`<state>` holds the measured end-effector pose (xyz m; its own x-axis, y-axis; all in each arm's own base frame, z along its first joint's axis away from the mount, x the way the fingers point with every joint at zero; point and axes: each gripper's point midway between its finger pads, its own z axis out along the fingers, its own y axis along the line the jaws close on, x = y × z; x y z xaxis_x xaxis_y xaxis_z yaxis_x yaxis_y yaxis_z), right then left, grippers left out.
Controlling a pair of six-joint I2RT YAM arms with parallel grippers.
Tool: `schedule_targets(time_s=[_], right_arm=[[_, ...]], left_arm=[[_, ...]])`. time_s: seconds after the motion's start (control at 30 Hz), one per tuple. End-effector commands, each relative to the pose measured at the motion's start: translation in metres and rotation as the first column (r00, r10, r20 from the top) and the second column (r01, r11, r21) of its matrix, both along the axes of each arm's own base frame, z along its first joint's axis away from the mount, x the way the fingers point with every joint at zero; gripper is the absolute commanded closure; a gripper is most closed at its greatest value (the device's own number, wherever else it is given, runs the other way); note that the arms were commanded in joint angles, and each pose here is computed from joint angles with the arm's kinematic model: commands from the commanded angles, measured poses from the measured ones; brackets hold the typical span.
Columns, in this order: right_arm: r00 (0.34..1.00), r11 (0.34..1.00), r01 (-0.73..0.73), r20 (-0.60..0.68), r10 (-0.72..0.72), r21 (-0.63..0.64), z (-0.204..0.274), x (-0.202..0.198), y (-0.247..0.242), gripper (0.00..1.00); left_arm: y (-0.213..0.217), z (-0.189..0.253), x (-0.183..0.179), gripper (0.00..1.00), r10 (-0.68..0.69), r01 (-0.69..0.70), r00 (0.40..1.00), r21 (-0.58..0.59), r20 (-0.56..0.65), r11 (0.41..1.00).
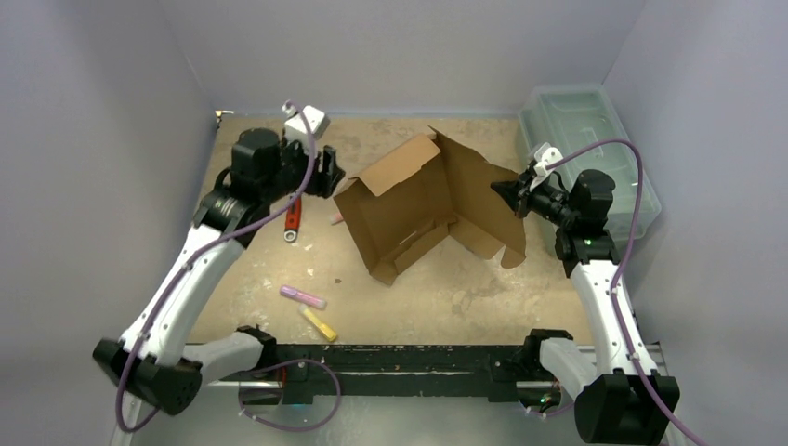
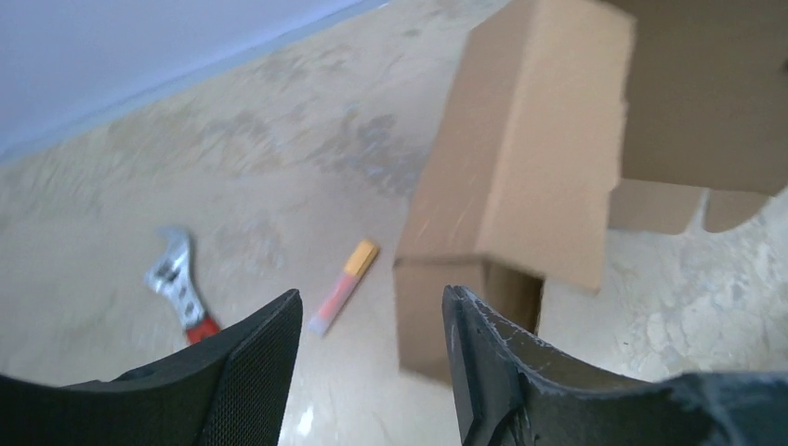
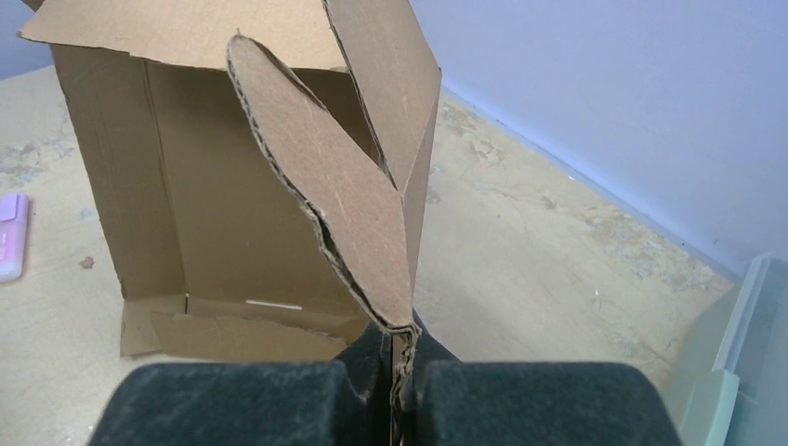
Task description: Fold the paper box
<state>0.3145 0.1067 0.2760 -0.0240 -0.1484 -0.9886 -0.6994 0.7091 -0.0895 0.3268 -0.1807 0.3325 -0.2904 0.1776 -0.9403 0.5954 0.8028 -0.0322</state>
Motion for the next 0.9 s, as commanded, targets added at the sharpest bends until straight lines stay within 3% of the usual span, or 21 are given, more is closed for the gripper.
schedule_targets(time_s=[0.0,0.13,0.27,0.4,0.57,0.87], right_arm=[[1.000,1.000,-0.007,-0.019,0.008,0.012,-0.004,-0.001,0.001,1.00],[0.999,1.000,-0.023,-0.031,0.024,0.018,-0.007,-0.001,0.003,1.00],[0.999,0.999,-0.026,-0.031,0.027,0.021,-0.007,-0.002,0.003,1.00],[1.000,0.999,-0.026,-0.002,0.026,0.019,-0.001,-0.003,0.003,1.00],[0.999,0.999,-0.032,-0.003,0.032,0.020,-0.002,-0.004,0.004,1.00],[0.999,0.999,-0.037,-0.007,0.037,0.022,-0.003,-0.005,0.005,1.00]], left_arm=[[0.062,0.006,-0.034,0.43,0.348,-0.341,0.937,-0.169,0.013,0.925],[0.068,-0.032,-0.072,0.43,0.357,-0.360,0.932,-0.287,-0.065,0.888],[0.046,-0.085,-0.087,0.46,0.258,-0.304,0.952,-0.414,-0.163,0.858],[0.035,-0.120,-0.075,0.60,0.251,-0.336,0.939,-0.481,-0.234,0.810],[0.017,-0.133,-0.053,0.67,0.207,-0.299,0.951,-0.502,-0.231,0.812],[-0.008,-0.138,-0.050,0.74,0.083,-0.217,0.962,-0.548,-0.259,0.808]])
